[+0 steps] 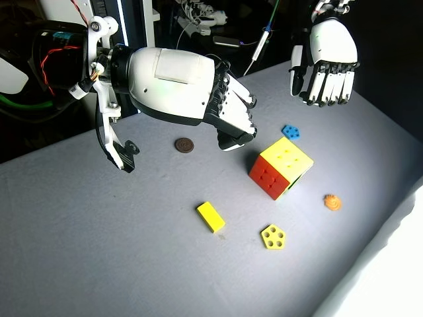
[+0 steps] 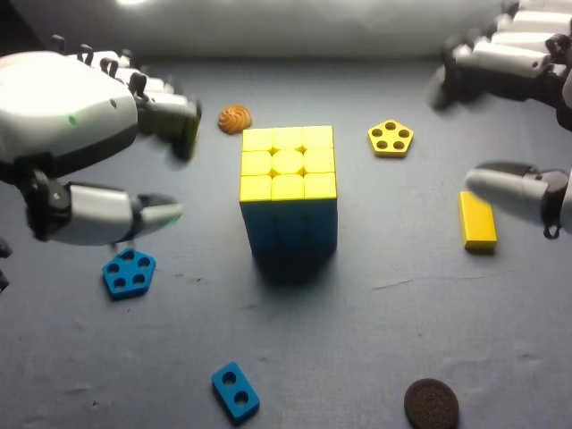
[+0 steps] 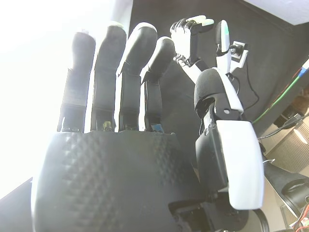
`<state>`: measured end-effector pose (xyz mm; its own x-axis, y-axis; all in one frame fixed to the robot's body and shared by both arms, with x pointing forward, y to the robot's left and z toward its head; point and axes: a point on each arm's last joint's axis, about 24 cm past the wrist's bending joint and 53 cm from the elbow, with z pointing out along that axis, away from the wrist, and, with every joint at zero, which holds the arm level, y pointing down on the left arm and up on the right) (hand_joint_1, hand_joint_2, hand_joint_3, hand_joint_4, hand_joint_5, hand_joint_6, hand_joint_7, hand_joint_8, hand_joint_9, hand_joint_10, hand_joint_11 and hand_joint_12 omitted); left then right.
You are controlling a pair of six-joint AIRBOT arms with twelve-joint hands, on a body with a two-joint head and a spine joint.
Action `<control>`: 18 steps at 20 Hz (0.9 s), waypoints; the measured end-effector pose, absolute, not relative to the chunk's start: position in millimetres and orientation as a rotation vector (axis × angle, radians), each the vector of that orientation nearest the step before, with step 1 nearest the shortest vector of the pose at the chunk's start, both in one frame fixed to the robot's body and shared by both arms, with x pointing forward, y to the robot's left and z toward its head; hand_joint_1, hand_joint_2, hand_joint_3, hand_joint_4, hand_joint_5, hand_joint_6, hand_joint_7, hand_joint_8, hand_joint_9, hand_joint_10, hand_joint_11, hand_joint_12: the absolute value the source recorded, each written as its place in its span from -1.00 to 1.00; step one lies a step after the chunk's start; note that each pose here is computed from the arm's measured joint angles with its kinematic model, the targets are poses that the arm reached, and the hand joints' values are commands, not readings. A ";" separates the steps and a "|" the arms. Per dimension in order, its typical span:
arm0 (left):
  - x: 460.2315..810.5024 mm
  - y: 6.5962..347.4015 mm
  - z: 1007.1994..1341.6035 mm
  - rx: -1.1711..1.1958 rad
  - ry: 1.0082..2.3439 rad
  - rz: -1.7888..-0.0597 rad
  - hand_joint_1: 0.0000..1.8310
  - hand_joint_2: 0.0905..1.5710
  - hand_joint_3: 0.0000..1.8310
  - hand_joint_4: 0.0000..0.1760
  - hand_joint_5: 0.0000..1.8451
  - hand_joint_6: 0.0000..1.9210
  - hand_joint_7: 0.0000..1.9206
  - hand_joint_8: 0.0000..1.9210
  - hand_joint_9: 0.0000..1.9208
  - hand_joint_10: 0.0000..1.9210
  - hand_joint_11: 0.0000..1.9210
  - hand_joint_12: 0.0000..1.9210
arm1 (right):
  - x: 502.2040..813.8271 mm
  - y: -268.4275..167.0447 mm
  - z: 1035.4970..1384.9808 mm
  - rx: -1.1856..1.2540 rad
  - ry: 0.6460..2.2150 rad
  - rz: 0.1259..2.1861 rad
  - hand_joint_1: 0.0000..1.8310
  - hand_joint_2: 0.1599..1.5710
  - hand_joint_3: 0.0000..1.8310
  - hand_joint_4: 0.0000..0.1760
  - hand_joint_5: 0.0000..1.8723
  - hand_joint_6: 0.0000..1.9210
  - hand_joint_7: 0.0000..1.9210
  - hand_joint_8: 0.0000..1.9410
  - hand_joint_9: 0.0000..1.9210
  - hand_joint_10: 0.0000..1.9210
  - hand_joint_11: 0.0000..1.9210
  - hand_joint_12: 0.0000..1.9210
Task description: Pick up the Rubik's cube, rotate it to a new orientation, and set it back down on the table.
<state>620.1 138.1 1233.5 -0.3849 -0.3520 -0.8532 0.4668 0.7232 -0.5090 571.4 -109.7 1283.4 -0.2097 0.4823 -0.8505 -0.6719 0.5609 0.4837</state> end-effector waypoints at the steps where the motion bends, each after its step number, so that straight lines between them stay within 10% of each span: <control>1: 620.1 137.3 1235.7 0.091 1.757 -0.878 -0.44 0.59 -0.97 -1.00 -0.97 -0.99 -0.93 -1.00 -0.90 -0.99 -1.00 -0.37 | 571.1 -109.8 1284.9 -0.173 1.429 1.064 -0.80 0.56 -0.97 -1.00 -0.93 -0.98 -0.84 -1.00 -0.89 -0.94 -1.00 -1.00; 11: 628.1 111.1 1230.3 -0.007 1.812 -0.958 -0.37 0.57 -1.00 -1.00 -0.94 -0.99 -0.89 -0.99 -0.85 -0.98 -1.00 -0.46 | 570.7 -109.2 1282.2 -0.178 1.438 1.060 -0.80 0.56 -1.00 -1.00 -0.90 -1.00 -0.76 -0.99 -0.80 -0.99 -1.00 -0.68; 18: 642.3 84.3 1238.3 -0.146 1.746 -0.974 -0.39 0.58 -1.00 -1.00 -1.00 -1.00 -0.97 -1.00 -0.94 -1.00 -1.00 -0.67 | 569.2 -107.8 1279.2 -0.188 1.447 1.058 -0.86 0.59 -0.99 -1.00 -0.96 -1.00 -0.84 -1.00 -0.86 -1.00 -1.00 -1.00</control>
